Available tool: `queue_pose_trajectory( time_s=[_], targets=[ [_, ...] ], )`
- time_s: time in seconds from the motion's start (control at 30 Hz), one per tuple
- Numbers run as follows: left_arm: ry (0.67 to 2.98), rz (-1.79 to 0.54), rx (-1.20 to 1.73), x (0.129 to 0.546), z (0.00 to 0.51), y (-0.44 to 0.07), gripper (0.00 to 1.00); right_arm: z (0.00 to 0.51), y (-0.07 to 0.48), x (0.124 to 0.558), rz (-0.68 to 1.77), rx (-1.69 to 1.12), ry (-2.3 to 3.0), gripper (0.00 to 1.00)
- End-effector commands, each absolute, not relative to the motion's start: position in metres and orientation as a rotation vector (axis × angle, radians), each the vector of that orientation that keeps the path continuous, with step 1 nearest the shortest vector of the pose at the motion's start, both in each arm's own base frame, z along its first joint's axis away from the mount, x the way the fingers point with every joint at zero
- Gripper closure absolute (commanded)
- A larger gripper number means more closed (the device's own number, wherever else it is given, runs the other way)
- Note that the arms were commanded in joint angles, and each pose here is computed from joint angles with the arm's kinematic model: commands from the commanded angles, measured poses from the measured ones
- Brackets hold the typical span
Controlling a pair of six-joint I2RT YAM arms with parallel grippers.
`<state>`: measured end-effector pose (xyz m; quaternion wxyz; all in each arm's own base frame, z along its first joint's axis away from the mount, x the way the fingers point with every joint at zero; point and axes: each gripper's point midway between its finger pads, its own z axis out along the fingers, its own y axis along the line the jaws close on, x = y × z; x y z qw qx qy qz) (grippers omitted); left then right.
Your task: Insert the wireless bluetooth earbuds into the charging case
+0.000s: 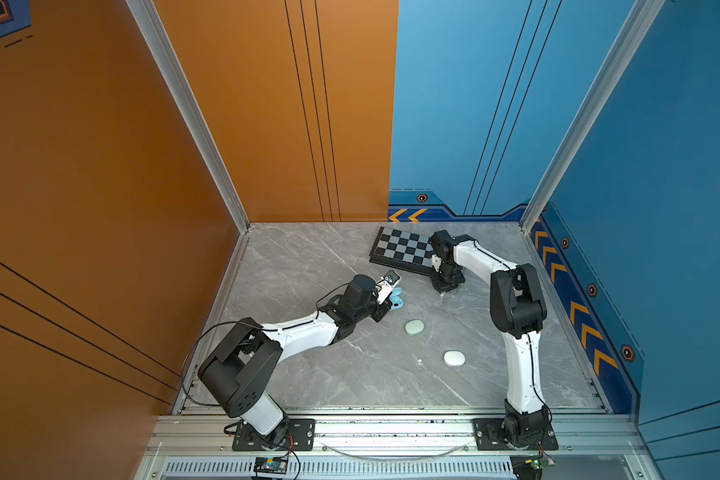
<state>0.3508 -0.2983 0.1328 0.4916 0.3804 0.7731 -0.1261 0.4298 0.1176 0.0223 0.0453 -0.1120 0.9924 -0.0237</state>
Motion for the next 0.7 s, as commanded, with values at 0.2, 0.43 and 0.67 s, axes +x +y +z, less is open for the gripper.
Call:
queue_pose_trajectory(
  time_s=[0.2,0.43,0.67],
  targets=[
    [1.886,-0.312,0.952,0.360,0.125,-0.316,1.00,0.092,0.157,0.411,0.148,-0.272,2.910,0.91],
    [1.868,-0.321,0.935,0.369,0.130,-0.324,1.00,0.132,0.194,0.381,0.427,-0.175,2.867,0.90],
    [1.854,-0.328,0.934,0.370,0.134,-0.329,1.00,0.136,0.226,0.362,0.627,-0.105,2.871,0.90]
  ],
)
